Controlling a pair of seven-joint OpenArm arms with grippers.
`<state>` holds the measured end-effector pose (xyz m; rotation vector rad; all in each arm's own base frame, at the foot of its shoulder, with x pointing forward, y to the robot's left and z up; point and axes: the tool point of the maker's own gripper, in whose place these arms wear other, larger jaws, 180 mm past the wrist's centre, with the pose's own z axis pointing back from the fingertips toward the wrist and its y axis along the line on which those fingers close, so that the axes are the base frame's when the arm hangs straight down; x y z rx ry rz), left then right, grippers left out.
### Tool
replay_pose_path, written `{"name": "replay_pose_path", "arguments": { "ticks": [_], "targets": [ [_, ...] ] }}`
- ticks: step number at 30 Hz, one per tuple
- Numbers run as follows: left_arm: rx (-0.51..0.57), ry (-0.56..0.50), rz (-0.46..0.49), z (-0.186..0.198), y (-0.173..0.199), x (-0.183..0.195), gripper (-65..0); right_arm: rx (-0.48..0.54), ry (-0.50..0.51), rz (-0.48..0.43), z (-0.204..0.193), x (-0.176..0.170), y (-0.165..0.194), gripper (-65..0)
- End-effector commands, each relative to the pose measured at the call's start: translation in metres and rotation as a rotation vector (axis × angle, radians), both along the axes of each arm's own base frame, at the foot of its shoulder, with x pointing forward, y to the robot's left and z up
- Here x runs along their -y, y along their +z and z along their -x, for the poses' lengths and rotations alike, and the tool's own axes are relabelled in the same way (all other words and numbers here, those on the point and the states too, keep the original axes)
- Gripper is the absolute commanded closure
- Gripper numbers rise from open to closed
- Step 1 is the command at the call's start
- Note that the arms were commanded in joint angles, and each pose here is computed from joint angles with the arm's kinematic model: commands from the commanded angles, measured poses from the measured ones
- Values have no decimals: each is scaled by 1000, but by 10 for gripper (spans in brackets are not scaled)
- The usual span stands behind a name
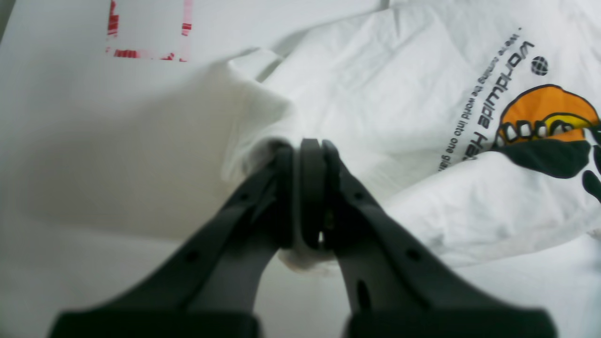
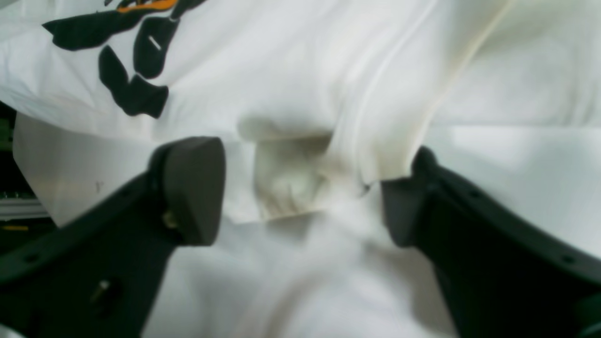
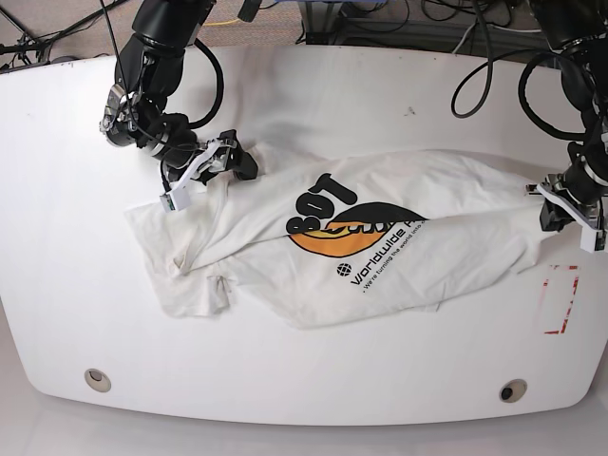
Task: Fold the T-shirt properly
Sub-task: 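Release the right gripper and move it to the shirt's collar corner, then grasp the shirt corner with the right gripper and tug it outward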
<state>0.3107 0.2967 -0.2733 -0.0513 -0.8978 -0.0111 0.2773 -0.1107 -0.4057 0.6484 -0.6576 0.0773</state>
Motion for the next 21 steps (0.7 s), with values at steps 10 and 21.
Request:
{"name": "replay_pose_path", "arguments": {
  "ticks": [10, 21],
  "targets": [
    [-1, -76, -57, -4, 6, 9, -11, -14, 30, 21, 4, -3, -2, -116],
    [-11, -87, -59, -3, 3, 12, -11, -14, 28, 11, 4, -6, -2, -128]
  ]
}}
